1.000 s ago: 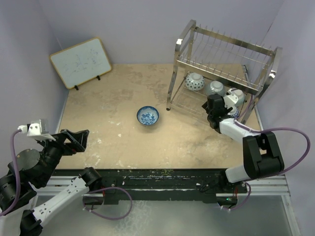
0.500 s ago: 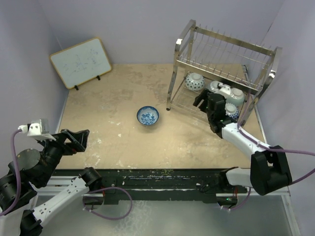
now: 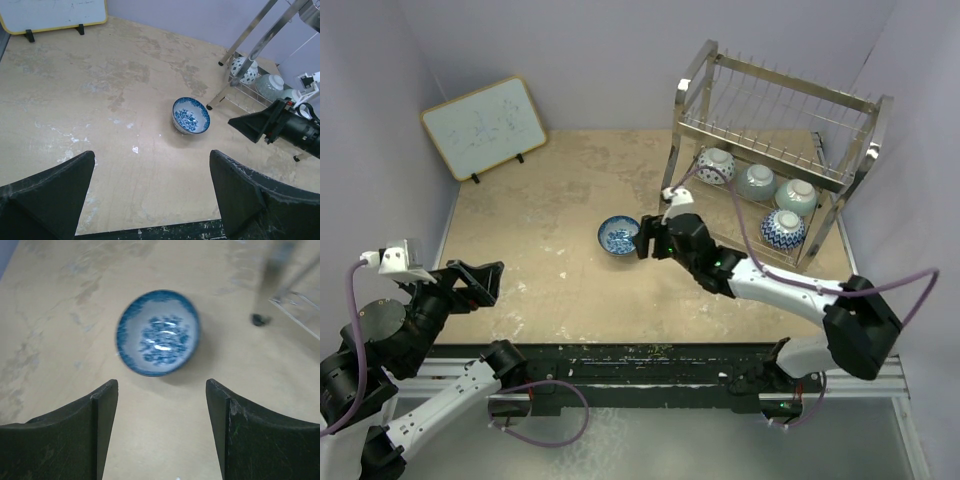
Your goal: Load the bowls into the dish rack
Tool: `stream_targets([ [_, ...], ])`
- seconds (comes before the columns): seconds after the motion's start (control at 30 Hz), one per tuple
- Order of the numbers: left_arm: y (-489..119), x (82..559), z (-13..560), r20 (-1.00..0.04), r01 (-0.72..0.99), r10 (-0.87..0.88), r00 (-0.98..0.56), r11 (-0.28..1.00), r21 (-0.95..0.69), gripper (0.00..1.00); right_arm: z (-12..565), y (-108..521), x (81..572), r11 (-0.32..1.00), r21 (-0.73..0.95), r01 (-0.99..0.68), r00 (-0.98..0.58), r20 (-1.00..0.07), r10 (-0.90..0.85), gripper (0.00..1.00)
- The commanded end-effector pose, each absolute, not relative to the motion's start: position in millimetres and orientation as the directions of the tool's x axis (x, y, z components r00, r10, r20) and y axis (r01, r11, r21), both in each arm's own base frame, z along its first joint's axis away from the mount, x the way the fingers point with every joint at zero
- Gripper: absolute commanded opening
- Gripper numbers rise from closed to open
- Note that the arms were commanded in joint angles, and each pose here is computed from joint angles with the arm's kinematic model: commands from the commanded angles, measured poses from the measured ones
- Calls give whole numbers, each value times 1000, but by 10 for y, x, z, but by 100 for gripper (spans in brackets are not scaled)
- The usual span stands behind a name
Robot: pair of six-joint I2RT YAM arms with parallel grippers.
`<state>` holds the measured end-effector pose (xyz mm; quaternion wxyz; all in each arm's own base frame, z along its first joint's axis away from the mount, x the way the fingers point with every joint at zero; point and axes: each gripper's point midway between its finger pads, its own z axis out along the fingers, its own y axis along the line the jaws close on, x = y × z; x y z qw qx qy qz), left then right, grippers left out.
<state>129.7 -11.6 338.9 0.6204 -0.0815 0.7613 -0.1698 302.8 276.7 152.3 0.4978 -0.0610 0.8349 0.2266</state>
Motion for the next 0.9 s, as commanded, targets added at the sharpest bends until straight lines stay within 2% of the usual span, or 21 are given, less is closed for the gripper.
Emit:
stream_targets([
  [0.0,-168,1331,3448,-910,97,-360,-206,918,-385,99,1805,3393,3011,801,249,-545,-435,-900,-15,72],
  [0.2,-84,1262,3456,-908,94,-374,-191,914,-396,99,1775,3805,3250,773,145,-618,-399,-904,-150,72],
  [0.43,24,1190,3433,-906,79,-384,-176,912,-402,99,1345,3986,3318,735,70,-674,-430,-846,-315,67],
  [0.87,38,1197,3384,-907,63,-380,-184,916,-396,99,857,3978,3256,718,25,-696,-462,-781,-420,65],
])
